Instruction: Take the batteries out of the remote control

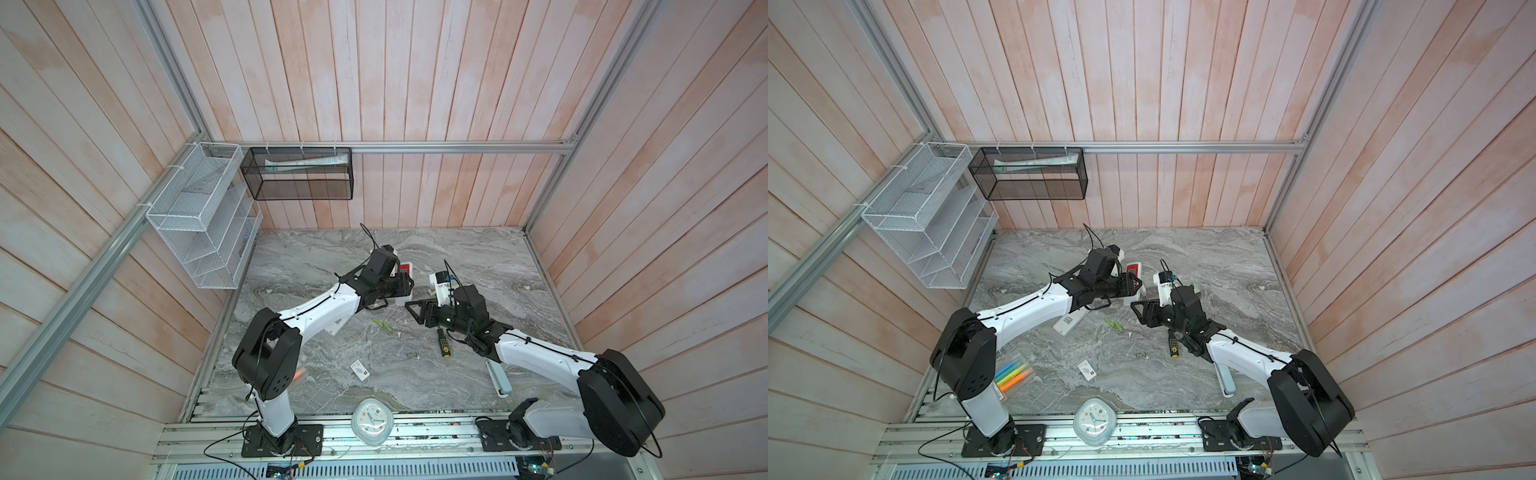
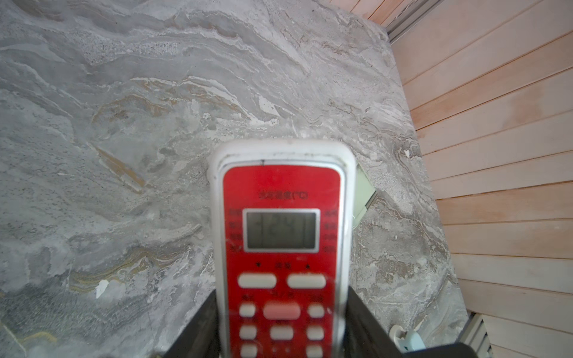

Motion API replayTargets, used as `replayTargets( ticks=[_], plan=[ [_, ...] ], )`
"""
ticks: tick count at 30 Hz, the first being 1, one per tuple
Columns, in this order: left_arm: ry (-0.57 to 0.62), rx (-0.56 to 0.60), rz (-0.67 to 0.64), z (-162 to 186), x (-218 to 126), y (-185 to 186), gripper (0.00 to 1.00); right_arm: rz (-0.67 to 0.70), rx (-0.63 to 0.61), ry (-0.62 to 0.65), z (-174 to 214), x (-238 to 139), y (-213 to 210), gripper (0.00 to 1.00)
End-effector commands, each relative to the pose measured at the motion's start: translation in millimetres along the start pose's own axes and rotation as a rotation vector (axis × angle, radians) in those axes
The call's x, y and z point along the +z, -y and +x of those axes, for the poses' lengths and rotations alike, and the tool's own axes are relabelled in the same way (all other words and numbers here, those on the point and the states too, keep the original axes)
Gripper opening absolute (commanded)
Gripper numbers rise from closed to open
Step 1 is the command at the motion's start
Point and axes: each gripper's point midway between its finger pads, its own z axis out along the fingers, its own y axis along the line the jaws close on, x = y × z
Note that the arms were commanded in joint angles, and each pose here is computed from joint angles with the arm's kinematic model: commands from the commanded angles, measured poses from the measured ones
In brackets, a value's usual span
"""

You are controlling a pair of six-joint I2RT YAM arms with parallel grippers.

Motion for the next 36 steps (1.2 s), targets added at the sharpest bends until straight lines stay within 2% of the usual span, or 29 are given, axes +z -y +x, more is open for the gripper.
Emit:
replayTargets(
  ticks=[1,7,14,24,26,29,32,34,36],
  plan=[
    [0.036,0.0,0.073,-8,-12,18,0.46,-0.023,-0.004,0.036,-17,5,-8,0.6],
    [0.024,0.007,0.091,-4,-12,22,0.46,-0.029,-0.01,0.062,-27,11,-11,0.49],
    [0.024,0.007,0.089,-2,-14,22,0.46,-0.031,-0.004,0.062,-31,19,-10,0.32],
    [0.028,0.003,0.087,-2,-12,20,0.47,-0.041,0.005,0.071,-35,21,-13,0.16],
    [0.033,0.003,0.084,-3,-13,20,0.5,-0.043,-0.002,0.071,-35,21,-13,0.14],
    [0.044,0.003,0.08,-5,-16,20,0.63,-0.042,-0.021,0.062,-32,22,-12,0.13],
    [0.052,0.006,0.076,-8,-20,20,0.82,-0.031,-0.059,0.046,-28,24,-9,0.11],
    [0.062,0.007,0.07,-12,-25,19,0.99,-0.005,-0.089,0.033,-25,25,-4,0.1],
    [0.077,0.003,0.06,-18,-34,14,1.0,0.02,-0.132,0.024,-22,25,1,0.09]
  ],
)
